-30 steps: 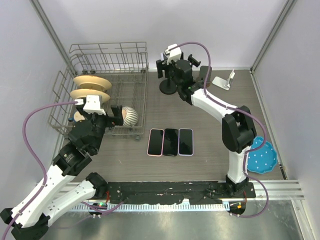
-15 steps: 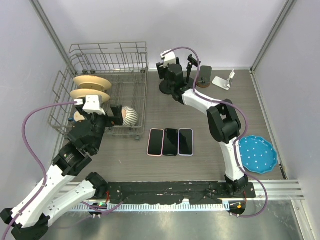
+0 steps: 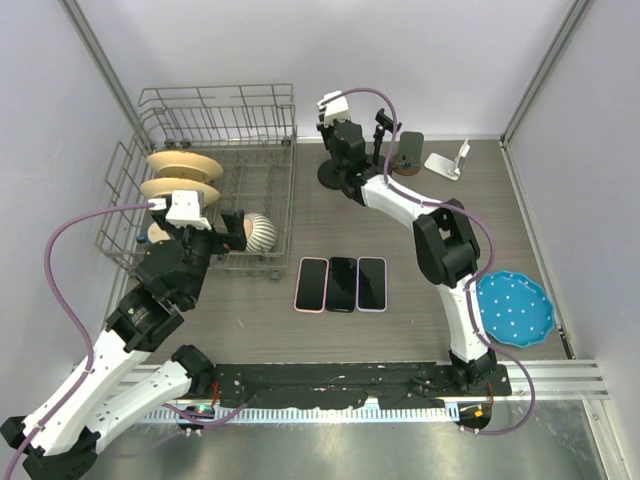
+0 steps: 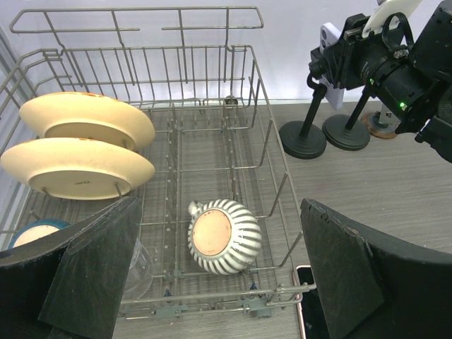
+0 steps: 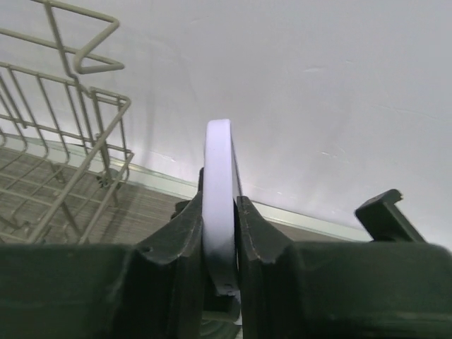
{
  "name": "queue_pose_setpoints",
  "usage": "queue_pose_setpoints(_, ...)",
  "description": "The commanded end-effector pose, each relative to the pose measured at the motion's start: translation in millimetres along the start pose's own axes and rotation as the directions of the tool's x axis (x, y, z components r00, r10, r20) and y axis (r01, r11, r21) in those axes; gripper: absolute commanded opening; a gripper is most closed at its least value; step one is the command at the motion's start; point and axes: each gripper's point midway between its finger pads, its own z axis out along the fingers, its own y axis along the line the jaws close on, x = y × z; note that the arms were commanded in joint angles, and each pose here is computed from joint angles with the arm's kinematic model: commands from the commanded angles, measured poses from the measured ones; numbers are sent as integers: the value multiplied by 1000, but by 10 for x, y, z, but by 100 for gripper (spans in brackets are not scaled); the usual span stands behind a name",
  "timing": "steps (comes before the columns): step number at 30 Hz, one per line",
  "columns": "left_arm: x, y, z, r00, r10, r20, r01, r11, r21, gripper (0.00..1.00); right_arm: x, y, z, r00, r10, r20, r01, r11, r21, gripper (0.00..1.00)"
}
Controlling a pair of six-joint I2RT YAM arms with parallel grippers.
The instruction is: Remove the phone from the phone stand
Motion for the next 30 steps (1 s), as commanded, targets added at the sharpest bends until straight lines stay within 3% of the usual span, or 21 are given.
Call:
queue_pose_setpoints(1,-126,25,9,999,-18,50,19,1000,-13,100,-603,-64,-127,994,38,106,-37,999,-10,18)
queue_pose_setpoints(3,-126,20,13,999,-18,50,19,1000,-11,100,-646,-28,-212,995,17,101,-15,1000,-23,9)
queue_pose_setpoints(7,-133,23,3,998,-22,52,22,1000,-9,100,-730,-50,-471,996,-5,94,9,999,-46,1)
queue_pose_setpoints(8,-140,21,0,998,-23,55,24,1000,-7,100,-919,-121,-580,993,8,120,-3,999,-43,1)
queue_pose_setpoints(10,-141,27,-1,998,-24,56,25,1000,-9,100,-837,-158,-703,995,-3,97,7,999,-46,1)
queue_pose_setpoints(14,-140,18,2,998,-25,55,25,1000,-4,100,-1108,-445,-1091,993,9,119,-8,1000,-10,1)
queue_pose_setpoints(23,-110,-100,17,999,-31,41,29,998,55,100,-1042,-1130,-1952,999,-16,40,10,989,146,1)
queue_pose_setpoints(30,-8,-350,74,1000,-23,1,22,986,166,100,-894,-1571,-2655,999,50,21,-54,968,243,1)
